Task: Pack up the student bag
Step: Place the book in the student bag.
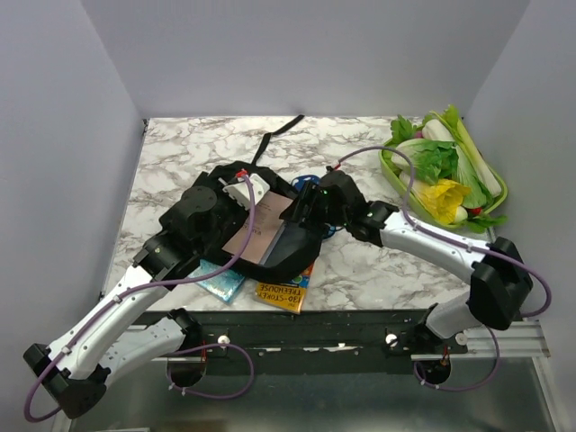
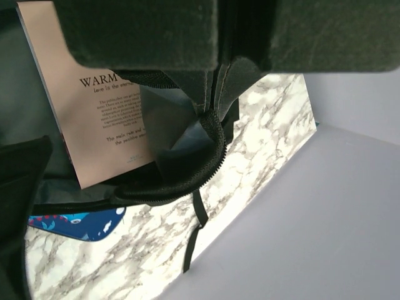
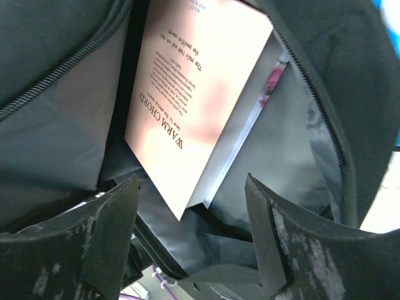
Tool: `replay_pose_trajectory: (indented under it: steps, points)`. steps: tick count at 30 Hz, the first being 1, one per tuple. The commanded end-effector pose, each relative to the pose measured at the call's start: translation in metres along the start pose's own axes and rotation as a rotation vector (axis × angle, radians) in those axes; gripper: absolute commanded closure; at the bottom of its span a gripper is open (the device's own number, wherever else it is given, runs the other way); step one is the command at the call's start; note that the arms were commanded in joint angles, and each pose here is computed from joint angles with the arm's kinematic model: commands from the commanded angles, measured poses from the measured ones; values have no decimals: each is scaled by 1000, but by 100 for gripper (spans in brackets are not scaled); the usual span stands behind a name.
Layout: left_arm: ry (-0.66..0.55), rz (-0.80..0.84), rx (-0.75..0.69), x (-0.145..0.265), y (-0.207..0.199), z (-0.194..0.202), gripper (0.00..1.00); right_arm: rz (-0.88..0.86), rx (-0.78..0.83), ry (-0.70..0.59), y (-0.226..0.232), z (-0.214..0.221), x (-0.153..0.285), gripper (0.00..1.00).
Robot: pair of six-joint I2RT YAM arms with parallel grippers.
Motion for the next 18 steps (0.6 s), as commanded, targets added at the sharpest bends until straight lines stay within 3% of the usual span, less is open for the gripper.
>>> replay_pose_trajectory:
  steps: [1, 5, 10, 13, 18]
  points:
    - [-142, -99, -25, 11, 28, -47, 100, 121, 92, -96, -25, -10, 38, 21]
    - [-142, -130, -51, 11, 34, -46, 100, 239, 48, -121, -66, 11, 76, 18]
    - [-75, -114, -86, 1, 24, -18, 100, 223, -6, -47, -98, 55, 92, 21]
    - [-29, -122, -108, -5, 21, 2, 100, 163, -11, 16, -108, 80, 82, 24]
    - [-22, -166, -102, -6, 33, 0, 100, 228, -14, 109, -128, 102, 54, 29]
Point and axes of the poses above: each gripper's point midway between its finger pads, its own x axis back along the fingers, its own y axis along the line the jaws close on, z = x × y, the point moved 4 cm from there along x, back along the fingers, and after that the axes turned 11 degrees about x, right-handed, at the moved point
